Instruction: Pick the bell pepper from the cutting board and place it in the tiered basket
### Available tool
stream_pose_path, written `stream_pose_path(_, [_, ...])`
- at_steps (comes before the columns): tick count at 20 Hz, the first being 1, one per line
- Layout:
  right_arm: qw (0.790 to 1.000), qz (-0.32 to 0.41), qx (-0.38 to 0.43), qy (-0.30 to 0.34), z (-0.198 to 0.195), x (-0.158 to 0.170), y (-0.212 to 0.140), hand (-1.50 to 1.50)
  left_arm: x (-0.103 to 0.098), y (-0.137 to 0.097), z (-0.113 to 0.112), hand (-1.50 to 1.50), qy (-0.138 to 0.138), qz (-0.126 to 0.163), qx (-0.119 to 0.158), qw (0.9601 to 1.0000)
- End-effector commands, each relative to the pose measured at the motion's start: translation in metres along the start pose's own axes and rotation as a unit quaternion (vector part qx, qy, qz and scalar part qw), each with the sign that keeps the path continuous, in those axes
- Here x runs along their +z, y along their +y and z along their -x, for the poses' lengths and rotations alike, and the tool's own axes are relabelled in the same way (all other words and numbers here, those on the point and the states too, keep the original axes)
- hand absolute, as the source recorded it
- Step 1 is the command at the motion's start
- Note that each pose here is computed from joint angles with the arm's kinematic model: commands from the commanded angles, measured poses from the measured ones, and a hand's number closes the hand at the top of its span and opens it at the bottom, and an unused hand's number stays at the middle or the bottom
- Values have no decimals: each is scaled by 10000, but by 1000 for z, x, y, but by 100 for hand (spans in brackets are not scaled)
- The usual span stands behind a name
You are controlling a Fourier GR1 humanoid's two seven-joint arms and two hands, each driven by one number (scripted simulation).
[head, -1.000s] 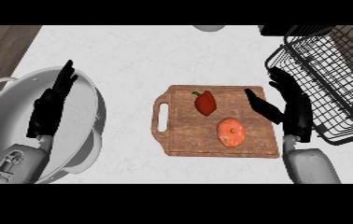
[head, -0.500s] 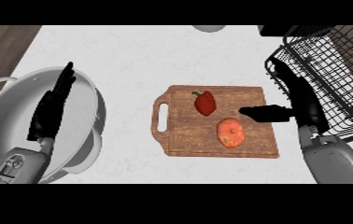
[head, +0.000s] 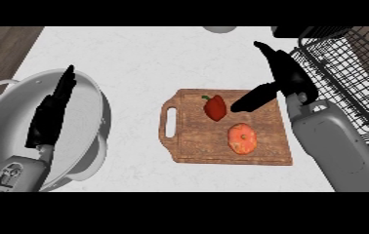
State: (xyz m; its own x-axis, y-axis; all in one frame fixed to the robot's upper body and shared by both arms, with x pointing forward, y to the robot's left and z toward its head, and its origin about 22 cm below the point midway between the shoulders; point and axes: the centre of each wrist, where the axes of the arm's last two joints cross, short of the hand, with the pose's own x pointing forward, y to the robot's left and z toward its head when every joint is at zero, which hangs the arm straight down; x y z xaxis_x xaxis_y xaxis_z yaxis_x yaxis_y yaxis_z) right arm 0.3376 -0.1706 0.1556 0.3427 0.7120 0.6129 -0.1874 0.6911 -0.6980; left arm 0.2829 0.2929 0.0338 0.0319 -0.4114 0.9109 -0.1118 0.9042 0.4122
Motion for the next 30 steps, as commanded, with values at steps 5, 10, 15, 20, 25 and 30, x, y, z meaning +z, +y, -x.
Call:
stream_pose_path(5, [9941,-582,333,848,-40,-26,18,-150,-3,1,-17,0,-98,9,-13,10000])
stream_pose_path(10, [9885,-655,729,1153,-39,-29,45,-150,1,13,-1,0,-44,-47,59,10000])
stream_pose_path(15, [9845,-898,870,1229,-40,-26,77,-150,1,0,-1,0,29,0,5,10000])
stream_pose_path(20, [9816,-905,1075,1295,-17,-32,78,-150,-3,-1,13,0,76,-162,76,9998])
stream_pose_path(25, [9826,-603,1339,1140,-45,-4,95,-150,5,0,5,0,52,-122,21,9999])
stream_pose_path(30, [9798,-458,1609,1092,-36,-6,103,-150,0,15,6,0,25,-42,-47,10000])
